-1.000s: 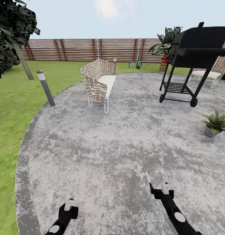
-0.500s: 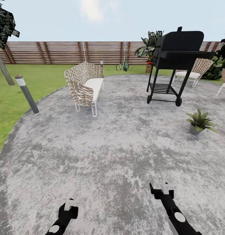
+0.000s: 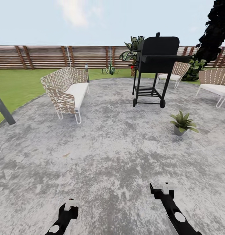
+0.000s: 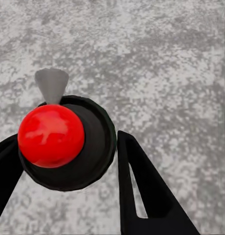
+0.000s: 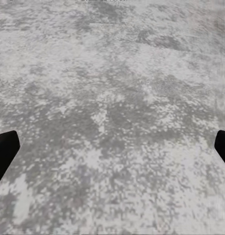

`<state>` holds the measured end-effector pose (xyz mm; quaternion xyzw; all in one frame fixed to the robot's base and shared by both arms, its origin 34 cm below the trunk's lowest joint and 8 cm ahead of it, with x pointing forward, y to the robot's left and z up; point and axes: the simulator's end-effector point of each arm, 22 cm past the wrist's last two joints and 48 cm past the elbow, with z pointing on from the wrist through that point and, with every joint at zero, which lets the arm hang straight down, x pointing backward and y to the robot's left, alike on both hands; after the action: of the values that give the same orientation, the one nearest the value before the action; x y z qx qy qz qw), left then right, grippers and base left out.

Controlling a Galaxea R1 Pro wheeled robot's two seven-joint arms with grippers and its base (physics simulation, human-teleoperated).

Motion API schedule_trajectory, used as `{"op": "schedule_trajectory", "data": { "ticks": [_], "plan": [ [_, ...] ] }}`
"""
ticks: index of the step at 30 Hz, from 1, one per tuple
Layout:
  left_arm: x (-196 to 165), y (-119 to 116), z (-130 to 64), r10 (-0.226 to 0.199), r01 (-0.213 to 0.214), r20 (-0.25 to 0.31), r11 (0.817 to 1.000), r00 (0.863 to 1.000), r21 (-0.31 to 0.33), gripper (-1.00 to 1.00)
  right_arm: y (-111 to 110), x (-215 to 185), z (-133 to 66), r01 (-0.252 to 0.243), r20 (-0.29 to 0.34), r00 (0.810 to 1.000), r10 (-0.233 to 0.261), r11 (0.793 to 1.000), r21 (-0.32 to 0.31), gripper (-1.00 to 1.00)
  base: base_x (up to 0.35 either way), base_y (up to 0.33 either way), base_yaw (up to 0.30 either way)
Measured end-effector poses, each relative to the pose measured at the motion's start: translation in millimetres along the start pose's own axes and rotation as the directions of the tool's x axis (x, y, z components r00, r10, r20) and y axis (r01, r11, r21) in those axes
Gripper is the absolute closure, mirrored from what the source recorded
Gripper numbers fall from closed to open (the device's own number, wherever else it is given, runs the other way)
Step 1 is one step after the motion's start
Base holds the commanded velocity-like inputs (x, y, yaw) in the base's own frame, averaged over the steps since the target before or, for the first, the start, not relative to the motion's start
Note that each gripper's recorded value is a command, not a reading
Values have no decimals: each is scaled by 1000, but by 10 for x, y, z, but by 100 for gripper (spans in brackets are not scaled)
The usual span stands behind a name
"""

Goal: Pick up the pesticide atomizer in the garden and spray insectifuge to fully cover both potted plants in the garden.

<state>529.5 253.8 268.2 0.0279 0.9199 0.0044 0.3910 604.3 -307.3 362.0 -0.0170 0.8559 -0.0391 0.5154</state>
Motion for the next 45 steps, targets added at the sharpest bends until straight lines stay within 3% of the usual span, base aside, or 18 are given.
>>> {"op": "schedule_trajectory", "data": {
  "ticks": [45],
  "plan": [
    [-207, 6, -41, 0, 0, 42, 1000, 999, -1, 100, -4, -222, -25, -3, 41, 999, 3, 1000, -1, -100, 201, -183, -260]
  ]
}}
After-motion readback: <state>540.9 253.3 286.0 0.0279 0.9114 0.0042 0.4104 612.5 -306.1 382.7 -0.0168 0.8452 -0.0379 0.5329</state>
